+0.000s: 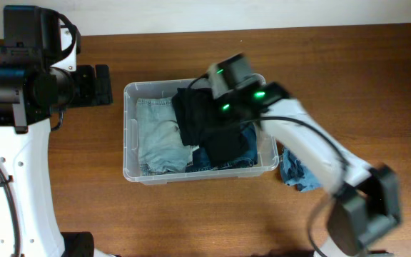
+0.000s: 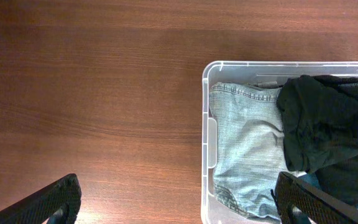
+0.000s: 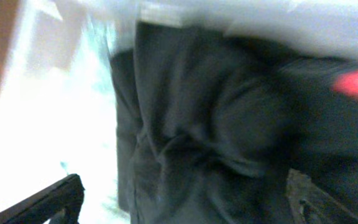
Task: Pack container
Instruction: 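Lift the black cloth with the right gripper and place it in the bin, then move the right gripper to the crumpled light-blue denim and grasp it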
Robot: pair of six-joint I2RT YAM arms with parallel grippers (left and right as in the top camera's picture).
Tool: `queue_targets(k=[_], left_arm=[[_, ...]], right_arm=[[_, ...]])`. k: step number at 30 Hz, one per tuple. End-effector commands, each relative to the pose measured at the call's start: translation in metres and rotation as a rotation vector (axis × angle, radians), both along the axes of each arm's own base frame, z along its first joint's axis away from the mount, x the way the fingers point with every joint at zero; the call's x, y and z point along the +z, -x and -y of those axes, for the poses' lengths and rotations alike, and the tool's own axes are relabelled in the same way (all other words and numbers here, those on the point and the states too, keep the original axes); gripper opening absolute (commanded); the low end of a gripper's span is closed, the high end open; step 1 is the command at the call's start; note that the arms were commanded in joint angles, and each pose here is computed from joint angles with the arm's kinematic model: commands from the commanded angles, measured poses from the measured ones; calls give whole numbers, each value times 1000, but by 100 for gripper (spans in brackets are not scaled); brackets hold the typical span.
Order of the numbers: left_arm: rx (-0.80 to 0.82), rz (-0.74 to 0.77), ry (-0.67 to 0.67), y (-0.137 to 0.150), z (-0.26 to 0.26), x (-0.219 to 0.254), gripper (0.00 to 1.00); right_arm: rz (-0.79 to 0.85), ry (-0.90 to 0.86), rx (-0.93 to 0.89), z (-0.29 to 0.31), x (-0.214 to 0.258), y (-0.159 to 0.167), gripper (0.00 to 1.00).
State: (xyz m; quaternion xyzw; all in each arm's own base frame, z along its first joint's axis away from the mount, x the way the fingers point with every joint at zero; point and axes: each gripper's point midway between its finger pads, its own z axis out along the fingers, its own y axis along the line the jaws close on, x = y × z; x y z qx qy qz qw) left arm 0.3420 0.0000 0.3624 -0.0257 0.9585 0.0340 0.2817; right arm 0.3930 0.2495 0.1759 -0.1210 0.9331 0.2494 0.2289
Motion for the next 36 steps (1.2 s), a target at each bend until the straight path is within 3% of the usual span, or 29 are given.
queue_targets(k=[1, 4, 7, 11, 16, 23, 36], left_arm=[[18, 7, 4, 1, -2, 2, 99], [18, 7, 4, 1, -2, 2, 99], [18, 8, 4, 1, -2, 2, 99], [18, 7, 4, 1, -2, 2, 99], [18, 8, 4, 1, -2, 2, 99], [18, 7, 4, 1, -2, 2, 99], [18, 7, 4, 1, -2, 2, 99]], right_arm=[[112, -75, -218, 71, 71, -17, 99], [120, -121, -341, 135, 96, -16, 99], [54, -118, -491, 200, 91, -9, 98], [-45, -51, -624, 280, 58, 12, 98], [-244, -37, -761, 339, -8, 50, 98], [-491, -74, -822, 336, -99, 113, 98], [-519, -318, -692, 265, -171, 154, 96]])
